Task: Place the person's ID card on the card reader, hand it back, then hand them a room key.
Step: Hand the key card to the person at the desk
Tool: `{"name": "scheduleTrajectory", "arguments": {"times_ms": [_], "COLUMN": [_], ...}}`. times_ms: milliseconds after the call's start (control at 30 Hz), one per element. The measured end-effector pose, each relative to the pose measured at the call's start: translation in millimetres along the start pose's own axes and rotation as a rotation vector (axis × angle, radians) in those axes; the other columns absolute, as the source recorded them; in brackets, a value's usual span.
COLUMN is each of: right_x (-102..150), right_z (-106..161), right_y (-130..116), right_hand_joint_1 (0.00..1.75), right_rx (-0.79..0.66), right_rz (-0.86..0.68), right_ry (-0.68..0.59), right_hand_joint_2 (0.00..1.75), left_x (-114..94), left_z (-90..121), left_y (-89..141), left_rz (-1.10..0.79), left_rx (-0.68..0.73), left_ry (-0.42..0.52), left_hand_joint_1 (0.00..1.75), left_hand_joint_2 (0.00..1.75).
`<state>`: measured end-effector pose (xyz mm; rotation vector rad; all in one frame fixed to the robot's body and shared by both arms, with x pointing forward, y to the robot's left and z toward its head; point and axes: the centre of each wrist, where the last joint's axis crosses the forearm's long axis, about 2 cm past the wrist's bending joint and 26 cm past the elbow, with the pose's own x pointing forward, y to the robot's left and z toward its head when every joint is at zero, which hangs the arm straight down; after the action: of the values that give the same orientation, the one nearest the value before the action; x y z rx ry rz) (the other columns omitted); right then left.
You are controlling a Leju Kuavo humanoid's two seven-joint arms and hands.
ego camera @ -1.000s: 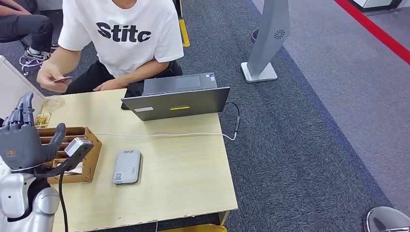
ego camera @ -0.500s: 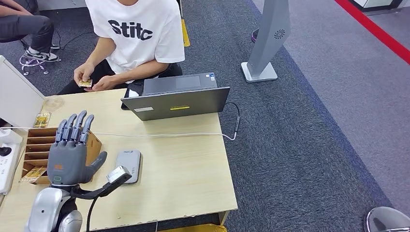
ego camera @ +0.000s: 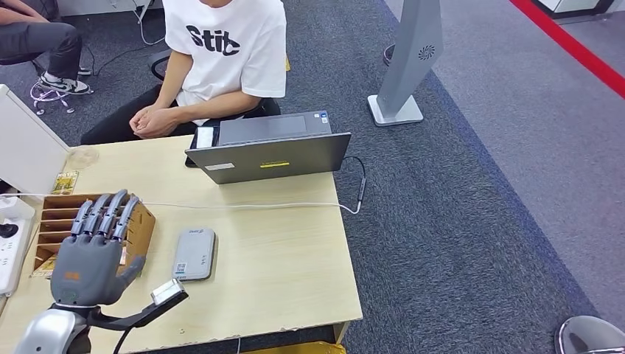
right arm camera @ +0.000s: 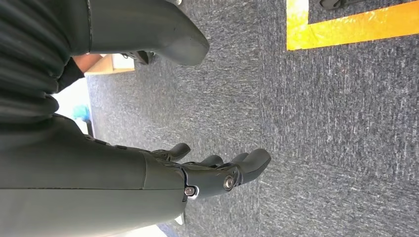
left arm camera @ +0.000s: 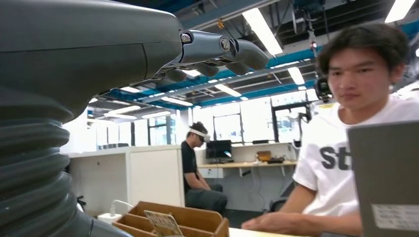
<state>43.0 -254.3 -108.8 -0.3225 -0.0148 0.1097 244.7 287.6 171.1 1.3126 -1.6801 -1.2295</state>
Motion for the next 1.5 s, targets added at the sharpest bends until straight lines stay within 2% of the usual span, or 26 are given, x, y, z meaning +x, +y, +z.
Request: {"name": "scheduleTrajectory", "arguments": {"times_ms": [200,300,533,867,1033,1267,1500], "right_x": [-0.2,-0.2,-0.4,-0.7,-0.6,-0.6,-0.8], "right_z": [0.5,0.7,0.6,0.4,0.4,0.4,0.6], "right_y": [1.3,1.8,1.6,1.3,1.3,1.1,1.6], "right_hand_joint_1": [0.0,0.0,0.0,0.0,0.0,0.0,0.0], "right_rx": [0.001,0.001,-0.001,-0.002,-0.001,-0.005,-0.005], "right_rz": [-0.001,0.002,0.003,0.006,0.02,0.028,0.028], "right_ry": [0.004,0.004,0.017,0.016,0.006,0.005,0.007], "right_hand_joint_2": [1.75,1.75,1.75,1.75,1.75,1.75,1.75], "left_x": [-10.2,-22.1,-59.4,-89.3,-91.0,-79.5,-71.6], "left_z": [-2.1,-6.9,-8.2,0.7,1.3,-2.9,-4.6], "left_y": [4.4,6.6,-1.2,-6.7,-7.2,-7.8,-9.8], "left_rz": [-0.047,-0.067,-0.056,-0.054,-0.046,-0.046,-0.017], "left_rx": [0.012,0.0,-0.124,-0.247,-0.209,-0.081,-0.069], "left_ry": [0.064,0.121,0.211,0.26,0.255,0.25,0.247], "left_hand_joint_1": [0.0,0.0,0.0,0.0,0.0,0.0,0.0], "left_hand_joint_2": [1.75,1.75,1.75,1.75,1.75,1.75,1.75]}}
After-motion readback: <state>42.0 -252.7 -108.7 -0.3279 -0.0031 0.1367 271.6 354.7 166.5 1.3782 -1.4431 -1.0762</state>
